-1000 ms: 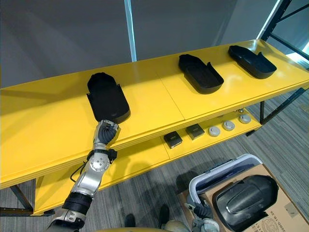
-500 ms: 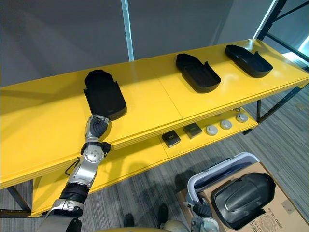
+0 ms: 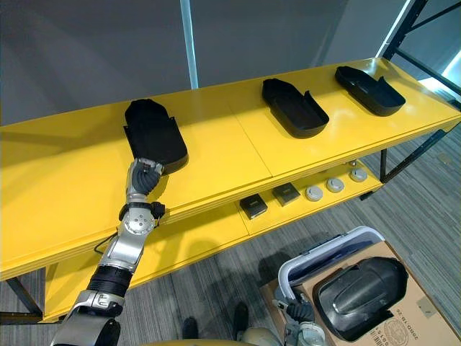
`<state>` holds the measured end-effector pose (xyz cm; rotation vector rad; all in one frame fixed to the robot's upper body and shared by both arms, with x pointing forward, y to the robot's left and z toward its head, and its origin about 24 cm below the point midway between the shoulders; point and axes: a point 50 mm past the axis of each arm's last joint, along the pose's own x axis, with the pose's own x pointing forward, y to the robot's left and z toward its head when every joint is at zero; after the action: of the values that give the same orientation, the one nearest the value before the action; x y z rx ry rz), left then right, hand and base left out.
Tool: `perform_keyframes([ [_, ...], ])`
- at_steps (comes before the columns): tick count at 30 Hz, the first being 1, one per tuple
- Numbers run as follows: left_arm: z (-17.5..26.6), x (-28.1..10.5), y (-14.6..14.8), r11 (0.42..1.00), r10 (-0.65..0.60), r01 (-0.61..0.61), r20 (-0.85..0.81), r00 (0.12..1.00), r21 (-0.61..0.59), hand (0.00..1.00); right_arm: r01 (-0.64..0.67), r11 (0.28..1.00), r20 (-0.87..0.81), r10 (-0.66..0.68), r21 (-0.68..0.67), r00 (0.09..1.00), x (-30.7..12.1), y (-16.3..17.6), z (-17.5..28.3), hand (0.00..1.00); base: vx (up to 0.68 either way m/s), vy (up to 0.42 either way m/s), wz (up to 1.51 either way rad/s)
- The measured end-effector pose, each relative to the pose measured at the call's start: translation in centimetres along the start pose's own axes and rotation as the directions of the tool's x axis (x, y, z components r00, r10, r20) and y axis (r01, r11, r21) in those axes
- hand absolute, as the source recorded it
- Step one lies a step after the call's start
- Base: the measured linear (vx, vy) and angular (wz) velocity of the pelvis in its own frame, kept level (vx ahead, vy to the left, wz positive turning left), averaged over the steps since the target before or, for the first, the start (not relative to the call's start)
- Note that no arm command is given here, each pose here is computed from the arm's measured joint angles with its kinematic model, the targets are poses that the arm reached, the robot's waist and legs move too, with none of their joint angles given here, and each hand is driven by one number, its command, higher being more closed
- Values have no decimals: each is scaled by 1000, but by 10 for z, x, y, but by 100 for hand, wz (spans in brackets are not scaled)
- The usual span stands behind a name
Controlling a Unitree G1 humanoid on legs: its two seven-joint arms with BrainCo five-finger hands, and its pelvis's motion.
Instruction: Walk over and take plastic housings, then place them on the shelf
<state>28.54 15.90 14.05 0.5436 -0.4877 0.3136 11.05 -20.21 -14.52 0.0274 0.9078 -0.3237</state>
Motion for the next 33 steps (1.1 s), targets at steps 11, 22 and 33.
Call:
perform_keyframes([
  [11, -8, -64, 143, 810, 584, -584, 4, 812, 53, 100, 46, 999, -68, -48, -25, 997, -2, -18, -16, 0, -2, 24, 23],
  [22, -142, -220, 104, 894, 378, -400, -820, 429, 203, 0, 44, 999, -8, -44, -11, 999, -3, -10, -1, 0, 18, 10, 14],
  [33, -167, -323, 28, 993, -46, -107, -999, 26, -48, 0, 11, 1000, -37, -11, 12, 999, -3, 6, -7, 0, 41, 11, -8],
])
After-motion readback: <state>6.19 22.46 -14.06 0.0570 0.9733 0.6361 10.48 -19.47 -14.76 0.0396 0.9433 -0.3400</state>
